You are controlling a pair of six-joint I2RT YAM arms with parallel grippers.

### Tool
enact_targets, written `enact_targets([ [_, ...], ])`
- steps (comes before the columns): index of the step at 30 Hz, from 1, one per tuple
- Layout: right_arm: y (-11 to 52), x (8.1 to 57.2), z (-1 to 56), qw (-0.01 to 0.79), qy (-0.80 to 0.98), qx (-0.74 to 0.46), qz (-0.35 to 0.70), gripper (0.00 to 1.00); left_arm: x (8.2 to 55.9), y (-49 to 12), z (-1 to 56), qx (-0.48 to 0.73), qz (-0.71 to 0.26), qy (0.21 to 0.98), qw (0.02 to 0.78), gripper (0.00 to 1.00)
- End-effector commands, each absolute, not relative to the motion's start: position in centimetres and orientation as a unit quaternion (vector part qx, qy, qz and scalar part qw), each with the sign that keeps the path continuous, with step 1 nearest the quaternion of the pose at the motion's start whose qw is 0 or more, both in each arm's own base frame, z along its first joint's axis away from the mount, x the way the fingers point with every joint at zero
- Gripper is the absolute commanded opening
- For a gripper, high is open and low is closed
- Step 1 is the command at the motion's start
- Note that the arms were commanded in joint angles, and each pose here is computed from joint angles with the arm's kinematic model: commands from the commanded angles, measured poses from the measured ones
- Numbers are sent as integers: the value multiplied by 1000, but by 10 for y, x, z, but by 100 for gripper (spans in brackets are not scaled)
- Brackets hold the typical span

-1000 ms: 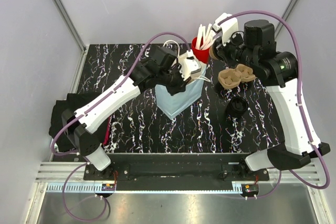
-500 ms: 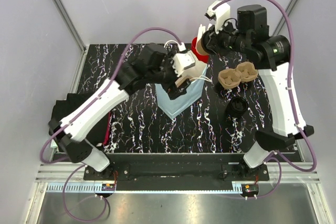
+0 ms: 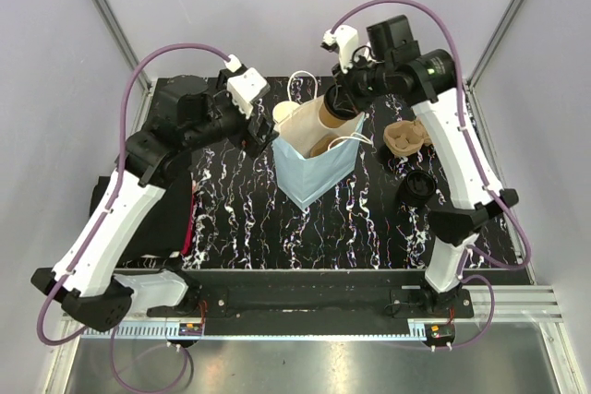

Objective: Pack the takeout coffee

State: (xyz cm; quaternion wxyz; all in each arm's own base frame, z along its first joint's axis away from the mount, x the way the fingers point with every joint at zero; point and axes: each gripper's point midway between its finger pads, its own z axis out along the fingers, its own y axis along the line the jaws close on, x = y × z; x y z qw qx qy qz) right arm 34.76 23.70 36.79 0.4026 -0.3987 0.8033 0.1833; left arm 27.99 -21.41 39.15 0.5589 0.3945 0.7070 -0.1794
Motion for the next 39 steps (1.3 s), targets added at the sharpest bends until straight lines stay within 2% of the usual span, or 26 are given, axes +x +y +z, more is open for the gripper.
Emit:
enact_targets([
  [1, 250, 349, 365, 396, 803, -402, 193, 0, 309, -210, 387, 355, -177, 720, 570, 99],
  [9, 259, 365, 335, 362, 817, -407, 187, 0, 372, -228, 366, 327, -184, 749, 546, 99],
  [16, 264, 368, 307, 323, 829, -416, 189, 0, 406, -251, 366, 321, -214, 749, 539, 99],
  [30, 265, 360, 277, 269, 841, -426, 194, 0, 436, -262, 354, 295, -251, 750, 536, 99],
  [34, 264, 359, 273, 266, 842, -428, 192, 0, 441, -259, 350, 284, -259, 752, 535, 89],
  [39, 264, 359, 270, 266, 842, -428, 192, 0, 444, -256, 350, 272, -268, 753, 535, 68],
])
